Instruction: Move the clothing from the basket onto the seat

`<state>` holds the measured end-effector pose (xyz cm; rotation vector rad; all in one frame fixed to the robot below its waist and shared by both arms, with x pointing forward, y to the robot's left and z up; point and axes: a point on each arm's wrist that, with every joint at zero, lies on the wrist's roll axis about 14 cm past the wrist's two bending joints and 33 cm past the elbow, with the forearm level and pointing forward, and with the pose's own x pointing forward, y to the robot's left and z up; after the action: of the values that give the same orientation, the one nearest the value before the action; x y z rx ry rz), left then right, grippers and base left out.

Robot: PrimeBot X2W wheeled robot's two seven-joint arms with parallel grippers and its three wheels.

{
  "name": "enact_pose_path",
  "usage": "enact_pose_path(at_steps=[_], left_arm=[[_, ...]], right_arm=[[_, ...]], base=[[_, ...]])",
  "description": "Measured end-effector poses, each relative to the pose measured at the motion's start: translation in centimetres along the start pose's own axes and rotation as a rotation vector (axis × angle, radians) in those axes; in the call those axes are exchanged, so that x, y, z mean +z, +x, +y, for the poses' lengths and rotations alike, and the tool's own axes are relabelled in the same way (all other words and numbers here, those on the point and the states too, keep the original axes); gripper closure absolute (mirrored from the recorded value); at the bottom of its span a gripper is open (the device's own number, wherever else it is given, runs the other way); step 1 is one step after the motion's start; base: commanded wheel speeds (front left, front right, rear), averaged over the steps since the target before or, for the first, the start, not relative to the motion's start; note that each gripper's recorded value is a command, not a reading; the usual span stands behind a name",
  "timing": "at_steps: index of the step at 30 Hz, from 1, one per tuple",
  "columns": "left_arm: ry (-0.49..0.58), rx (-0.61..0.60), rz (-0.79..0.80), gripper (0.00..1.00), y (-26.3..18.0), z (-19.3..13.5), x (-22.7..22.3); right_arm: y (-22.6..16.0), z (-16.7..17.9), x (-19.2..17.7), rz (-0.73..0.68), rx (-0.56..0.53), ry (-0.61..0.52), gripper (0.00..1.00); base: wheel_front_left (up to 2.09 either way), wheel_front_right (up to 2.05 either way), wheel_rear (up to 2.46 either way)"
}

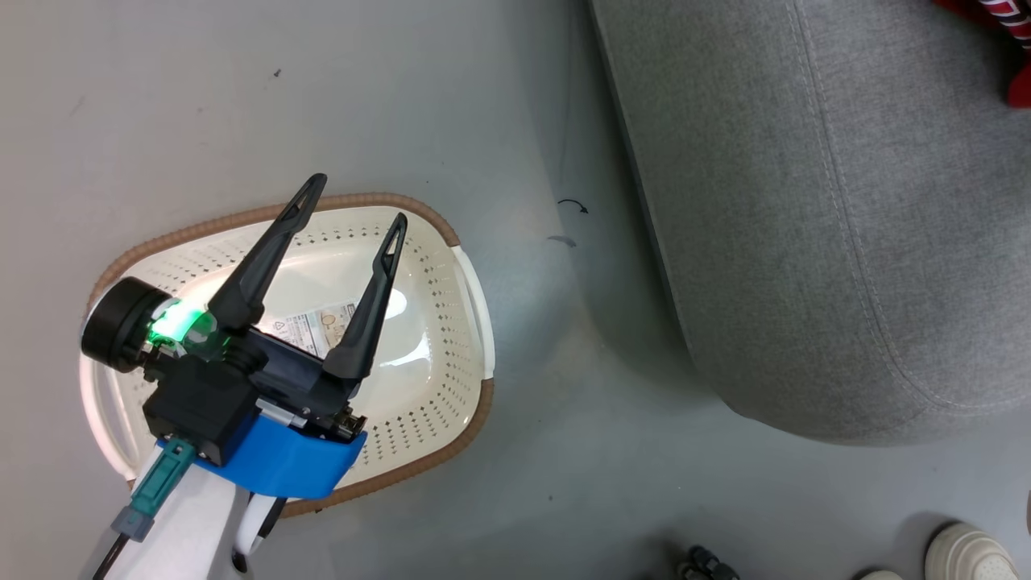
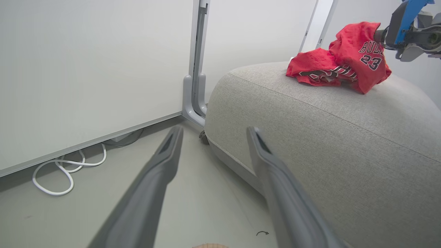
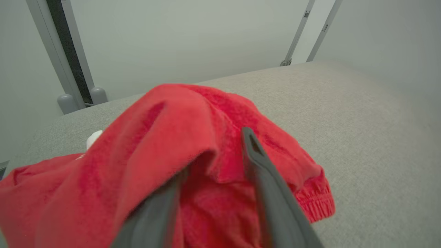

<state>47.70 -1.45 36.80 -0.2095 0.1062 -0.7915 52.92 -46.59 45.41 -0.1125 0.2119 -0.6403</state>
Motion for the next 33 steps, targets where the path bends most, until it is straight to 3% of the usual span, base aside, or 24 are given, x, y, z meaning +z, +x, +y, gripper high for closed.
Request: enact_pose_path(at_steps=[15, 25, 33], left_arm=[[-0.002, 0.036, -0.044, 0.0, -0.2, -1.0, 3.2], [-0.011, 0.117, -0.081, 0.0, -2.3, -2.2, 6.8], [-0.017, 0.223, -0.106, 0.0, -5.6, -2.8, 9.1]], right_arm=[[-1.7, 0.8, 0.2, 0.016, 0.047, -0.009, 0.0], [-5.9, 0.4, 0.4, 0.007, 0.099, 0.03, 0.0], [-11.3, 3.2, 1.5, -0.077, 0.196, 0.143, 0.0]], base=[[0.0, 0.0, 0.0], [0.0, 0.0, 0.0], [0.0, 0.0, 0.0]])
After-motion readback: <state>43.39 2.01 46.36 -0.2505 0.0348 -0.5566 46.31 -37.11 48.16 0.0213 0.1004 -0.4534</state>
